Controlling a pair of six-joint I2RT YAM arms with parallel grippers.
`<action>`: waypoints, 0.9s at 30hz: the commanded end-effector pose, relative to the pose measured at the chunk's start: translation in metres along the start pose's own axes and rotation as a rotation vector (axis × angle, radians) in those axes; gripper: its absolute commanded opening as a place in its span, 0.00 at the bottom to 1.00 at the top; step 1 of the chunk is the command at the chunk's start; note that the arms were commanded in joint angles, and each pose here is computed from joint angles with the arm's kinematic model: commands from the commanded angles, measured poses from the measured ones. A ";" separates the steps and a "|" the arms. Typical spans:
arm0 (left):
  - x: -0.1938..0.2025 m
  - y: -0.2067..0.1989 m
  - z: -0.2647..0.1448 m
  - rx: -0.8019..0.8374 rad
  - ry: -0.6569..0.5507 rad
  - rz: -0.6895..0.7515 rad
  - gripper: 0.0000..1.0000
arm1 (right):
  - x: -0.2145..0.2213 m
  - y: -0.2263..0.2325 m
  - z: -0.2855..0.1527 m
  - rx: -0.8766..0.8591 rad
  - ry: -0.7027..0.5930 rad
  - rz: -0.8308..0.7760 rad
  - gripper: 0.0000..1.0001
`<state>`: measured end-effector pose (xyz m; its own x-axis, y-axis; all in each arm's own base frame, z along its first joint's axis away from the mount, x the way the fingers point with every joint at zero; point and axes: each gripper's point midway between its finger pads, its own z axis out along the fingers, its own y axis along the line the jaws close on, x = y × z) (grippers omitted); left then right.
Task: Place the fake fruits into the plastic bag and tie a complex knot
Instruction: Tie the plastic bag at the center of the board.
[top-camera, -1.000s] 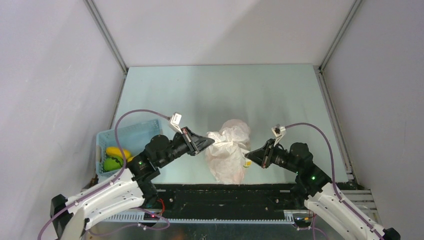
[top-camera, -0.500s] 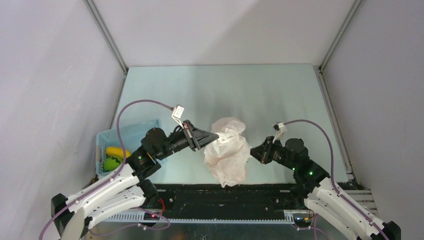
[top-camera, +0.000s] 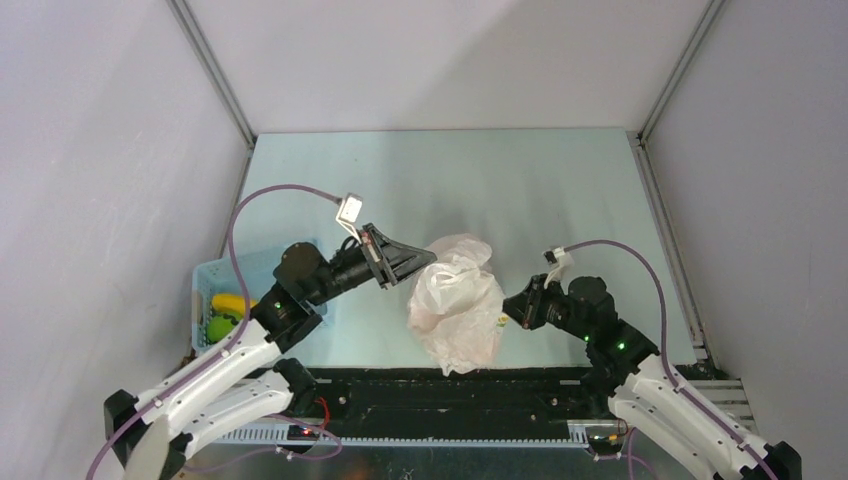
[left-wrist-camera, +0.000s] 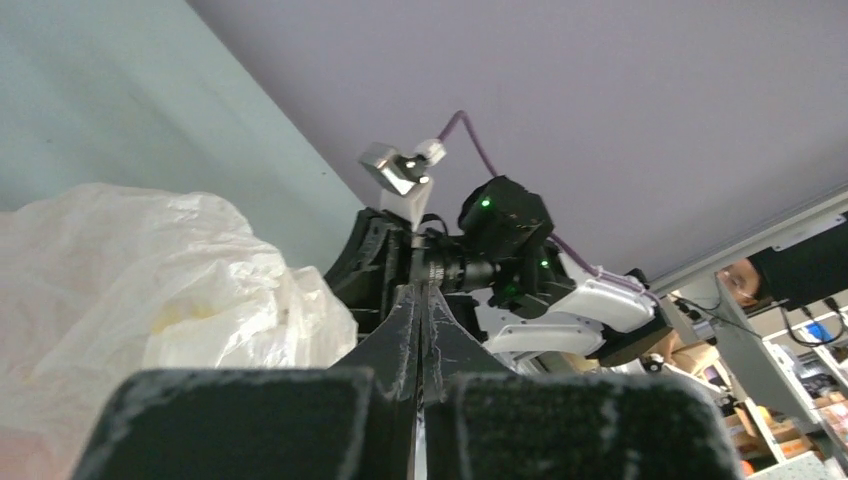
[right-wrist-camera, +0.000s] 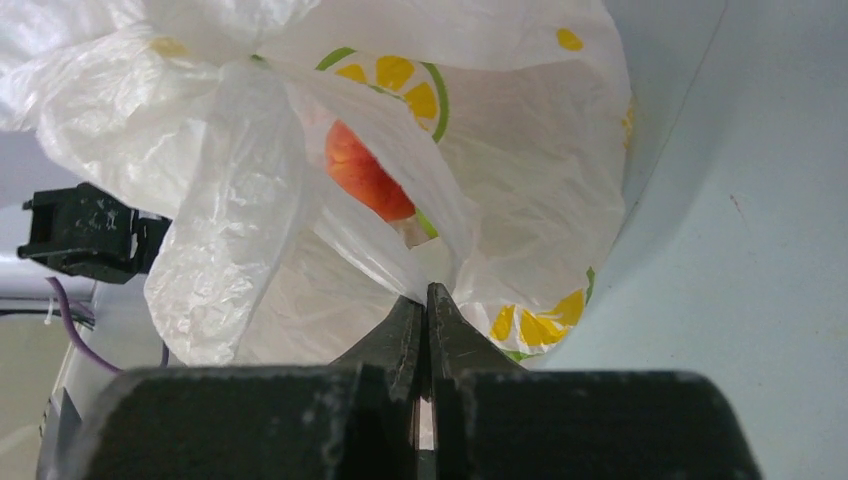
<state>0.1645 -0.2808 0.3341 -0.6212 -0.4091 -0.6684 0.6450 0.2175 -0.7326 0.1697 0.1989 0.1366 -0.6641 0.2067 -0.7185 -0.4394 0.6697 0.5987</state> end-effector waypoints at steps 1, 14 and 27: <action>-0.008 -0.004 -0.004 0.003 0.025 0.070 0.00 | -0.019 0.029 -0.007 -0.122 -0.048 -0.078 0.08; -0.020 0.039 -0.014 -0.182 0.204 0.272 0.79 | -0.027 0.015 -0.043 0.006 -0.038 -0.101 0.76; -0.026 0.071 -0.007 -0.244 0.351 0.537 0.99 | -0.129 0.063 -0.043 0.026 -0.258 0.225 1.00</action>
<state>0.2189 -0.2558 0.2950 -0.4697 0.0547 -0.8812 0.7723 0.5091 -0.3800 0.1859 0.1730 0.2457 -0.5806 0.3805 -0.7198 -0.3623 0.6710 0.6469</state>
